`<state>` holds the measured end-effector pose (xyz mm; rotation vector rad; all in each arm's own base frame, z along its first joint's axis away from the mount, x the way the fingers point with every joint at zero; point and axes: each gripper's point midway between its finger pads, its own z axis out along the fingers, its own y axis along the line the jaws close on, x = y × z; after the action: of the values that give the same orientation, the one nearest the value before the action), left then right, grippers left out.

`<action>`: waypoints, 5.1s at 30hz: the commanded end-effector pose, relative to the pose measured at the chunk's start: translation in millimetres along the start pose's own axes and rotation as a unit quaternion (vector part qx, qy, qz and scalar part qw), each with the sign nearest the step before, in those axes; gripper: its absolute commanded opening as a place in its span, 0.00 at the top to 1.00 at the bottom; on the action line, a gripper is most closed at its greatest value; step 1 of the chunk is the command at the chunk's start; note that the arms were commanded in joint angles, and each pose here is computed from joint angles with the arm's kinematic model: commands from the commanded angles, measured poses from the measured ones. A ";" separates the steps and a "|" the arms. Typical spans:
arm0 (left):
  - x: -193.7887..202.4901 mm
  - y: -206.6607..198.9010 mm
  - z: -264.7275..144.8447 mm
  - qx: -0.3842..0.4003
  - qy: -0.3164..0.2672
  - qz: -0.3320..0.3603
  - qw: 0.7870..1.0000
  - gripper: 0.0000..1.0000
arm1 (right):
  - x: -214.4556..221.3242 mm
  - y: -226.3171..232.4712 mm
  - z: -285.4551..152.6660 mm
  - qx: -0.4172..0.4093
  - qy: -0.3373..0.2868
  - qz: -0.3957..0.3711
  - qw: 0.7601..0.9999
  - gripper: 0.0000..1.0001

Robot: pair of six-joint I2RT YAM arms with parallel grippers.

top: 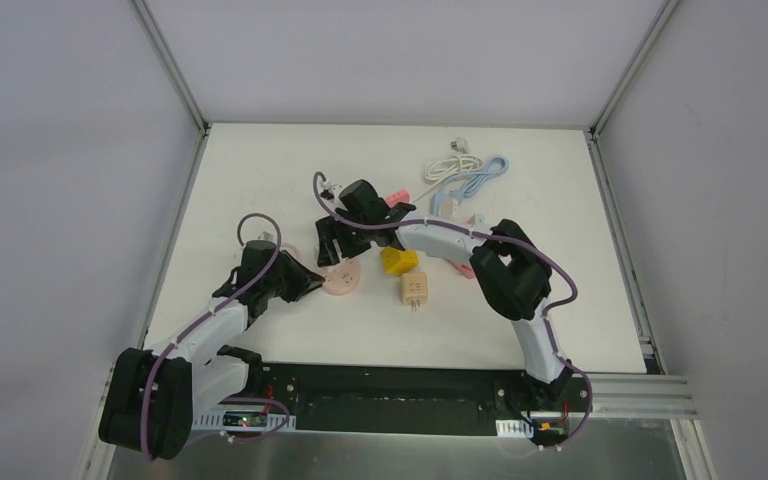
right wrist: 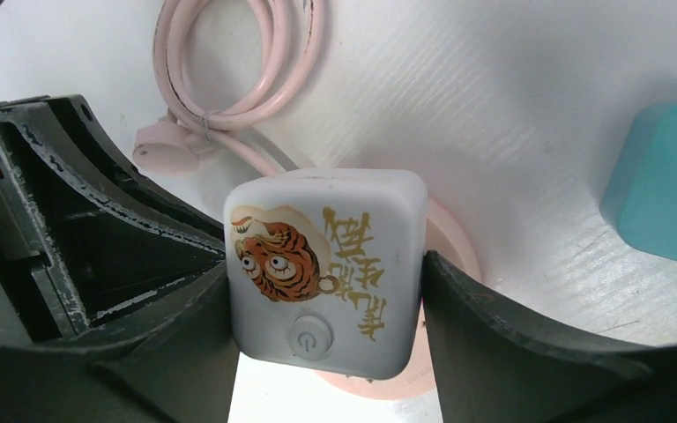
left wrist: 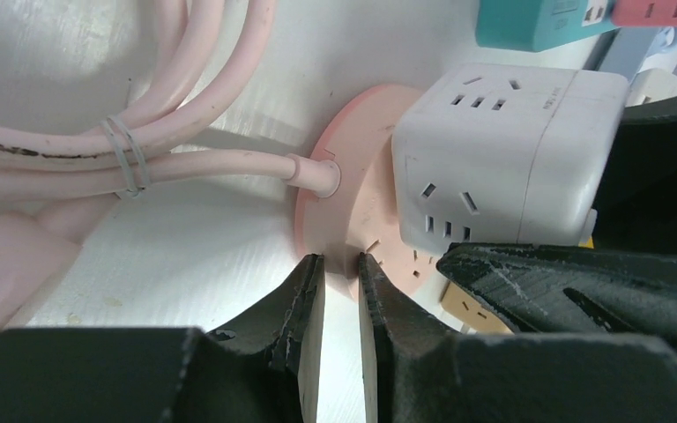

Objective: Pull the plug off the socket

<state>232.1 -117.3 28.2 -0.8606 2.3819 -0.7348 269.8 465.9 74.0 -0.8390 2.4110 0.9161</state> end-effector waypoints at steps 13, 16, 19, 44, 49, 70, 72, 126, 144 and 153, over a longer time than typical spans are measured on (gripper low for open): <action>38.7 85.6 -7.7 -0.155 0.053 0.006 0.987 0.82 | -38.7 68.8 -28.3 -0.068 -0.052 -0.029 0.996 1.00; 38.9 85.9 -8.2 -0.154 0.053 0.005 0.987 0.82 | -48.7 80.2 -40.0 -0.140 -0.061 0.030 0.988 1.00; 38.7 86.5 -8.5 -0.156 0.051 0.005 0.986 0.82 | -41.9 91.1 -35.3 -0.149 -0.052 0.024 0.987 1.00; 34.3 81.6 -11.4 -0.154 0.045 0.008 0.987 0.84 | -39.4 55.9 -28.7 0.041 -0.078 -0.112 0.990 1.00; 34.8 82.3 -11.5 -0.155 0.046 0.006 0.987 0.84 | -62.7 67.7 -53.7 -0.047 -0.107 -0.046 0.992 1.00; 32.9 80.7 -12.6 -0.156 0.044 0.007 0.987 0.84 | -71.9 52.4 -56.8 0.049 -0.137 -0.091 0.985 1.00; 33.2 81.2 -12.2 -0.157 0.044 0.006 0.987 0.84 | -65.9 55.3 -52.1 0.045 -0.128 -0.093 0.986 1.00; -42.1 -38.2 -86.8 -0.010 -0.087 0.069 0.994 0.46 | -119.0 21.0 -62.5 0.017 -0.204 0.097 0.974 1.00; -82.4 -0.6 -217.0 -0.076 -0.300 0.088 0.947 0.05 | -101.4 31.3 42.5 -0.079 -0.119 0.203 0.969 0.71; -82.0 -4.7 -221.6 -0.075 -0.293 0.120 0.945 0.01 | -100.2 5.2 35.4 -0.003 -0.122 0.183 0.975 0.14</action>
<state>157.1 0.7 204.2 -0.7596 1.9678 -0.2019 325.7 529.9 64.9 -0.2472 2.4929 1.1200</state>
